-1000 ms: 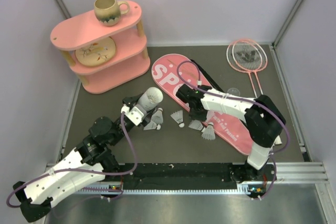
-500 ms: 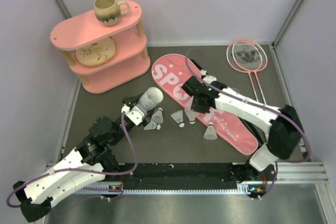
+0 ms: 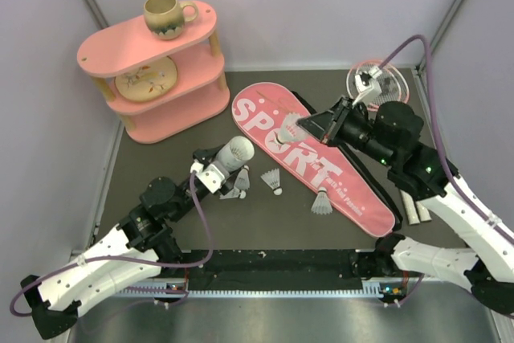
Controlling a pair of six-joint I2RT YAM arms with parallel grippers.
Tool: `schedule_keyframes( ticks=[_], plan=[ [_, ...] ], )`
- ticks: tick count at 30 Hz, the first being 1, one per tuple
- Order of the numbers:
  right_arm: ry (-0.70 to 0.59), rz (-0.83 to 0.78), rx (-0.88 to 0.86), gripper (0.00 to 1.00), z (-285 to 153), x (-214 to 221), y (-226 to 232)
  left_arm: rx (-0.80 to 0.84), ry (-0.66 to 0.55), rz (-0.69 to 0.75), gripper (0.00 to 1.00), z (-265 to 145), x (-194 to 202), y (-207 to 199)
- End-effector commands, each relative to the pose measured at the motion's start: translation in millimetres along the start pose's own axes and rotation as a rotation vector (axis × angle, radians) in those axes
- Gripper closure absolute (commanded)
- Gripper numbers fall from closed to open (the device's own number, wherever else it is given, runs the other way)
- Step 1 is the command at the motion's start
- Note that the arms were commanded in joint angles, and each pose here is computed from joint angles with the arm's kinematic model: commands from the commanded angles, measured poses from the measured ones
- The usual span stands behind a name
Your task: Pack up the badminton gear
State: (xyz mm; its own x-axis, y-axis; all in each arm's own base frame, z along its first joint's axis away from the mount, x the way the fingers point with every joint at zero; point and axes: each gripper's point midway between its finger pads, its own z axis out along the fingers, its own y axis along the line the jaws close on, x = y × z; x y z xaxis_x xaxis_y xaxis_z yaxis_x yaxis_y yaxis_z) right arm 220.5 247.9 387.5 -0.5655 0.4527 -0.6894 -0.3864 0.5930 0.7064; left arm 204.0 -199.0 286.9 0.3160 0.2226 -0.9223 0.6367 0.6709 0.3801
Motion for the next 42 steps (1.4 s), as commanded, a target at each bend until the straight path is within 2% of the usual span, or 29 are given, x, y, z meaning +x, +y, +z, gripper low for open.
schedule_keyframes(
  ticks=[1, 5, 10, 18, 20, 21, 22, 24, 25, 31, 42],
  plan=[
    [0.087, -0.047, -0.263, 1.00, 16.2, 6.6, 52.0, 0.016, -0.096, -0.004, 0.78, 2.9, -25.1, 0.3],
    [0.096, -0.029, -0.389, 1.00, 24.5, 7.5, 74.7, 0.030, -0.099, -0.003, 0.78, 1.9, -24.8, -2.4],
    [0.154, -0.016, -0.417, 1.00, 39.4, 23.8, 77.3, 0.040, -0.098, -0.004, 0.78, 2.9, -24.9, -4.2],
    [0.225, -0.066, -0.359, 1.00, 58.5, 58.6, 69.5, 0.042, -0.102, -0.004, 0.78, 2.6, -26.2, -4.3],
    [0.229, -0.129, -0.272, 1.00, 63.6, 64.5, 53.1, 0.040, -0.102, -0.004, 0.78, 2.4, -25.8, -4.1],
    [0.228, -0.144, -0.253, 0.98, 63.9, 64.8, 50.9, 0.038, -0.104, -0.006, 0.78, 1.7, -25.8, -3.8],
    [0.234, -0.157, -0.236, 0.89, 65.7, 67.4, 46.2, 0.037, -0.098, -0.005, 0.78, 2.3, -24.1, -4.0],
    [0.246, -0.170, -0.231, 0.82, 65.3, 70.0, 43.8, 0.037, -0.097, -0.004, 0.78, 3.0, -24.0, -4.1],
    [0.255, -0.188, -0.223, 0.75, 66.7, 72.6, 40.3, 0.037, -0.098, -0.005, 0.78, 2.9, -25.1, -3.7],
    [0.306, -0.232, -0.200, 0.53, 59.8, 83.8, 28.0, 0.027, -0.098, -0.003, 0.78, 2.6, -24.2, -2.1],
    [0.437, -0.205, -0.226, 0.48, 87.5, 112.7, 35.5, 0.069, -0.104, -0.005, 0.78, 4.3, -25.4, -9.9]
  ],
)
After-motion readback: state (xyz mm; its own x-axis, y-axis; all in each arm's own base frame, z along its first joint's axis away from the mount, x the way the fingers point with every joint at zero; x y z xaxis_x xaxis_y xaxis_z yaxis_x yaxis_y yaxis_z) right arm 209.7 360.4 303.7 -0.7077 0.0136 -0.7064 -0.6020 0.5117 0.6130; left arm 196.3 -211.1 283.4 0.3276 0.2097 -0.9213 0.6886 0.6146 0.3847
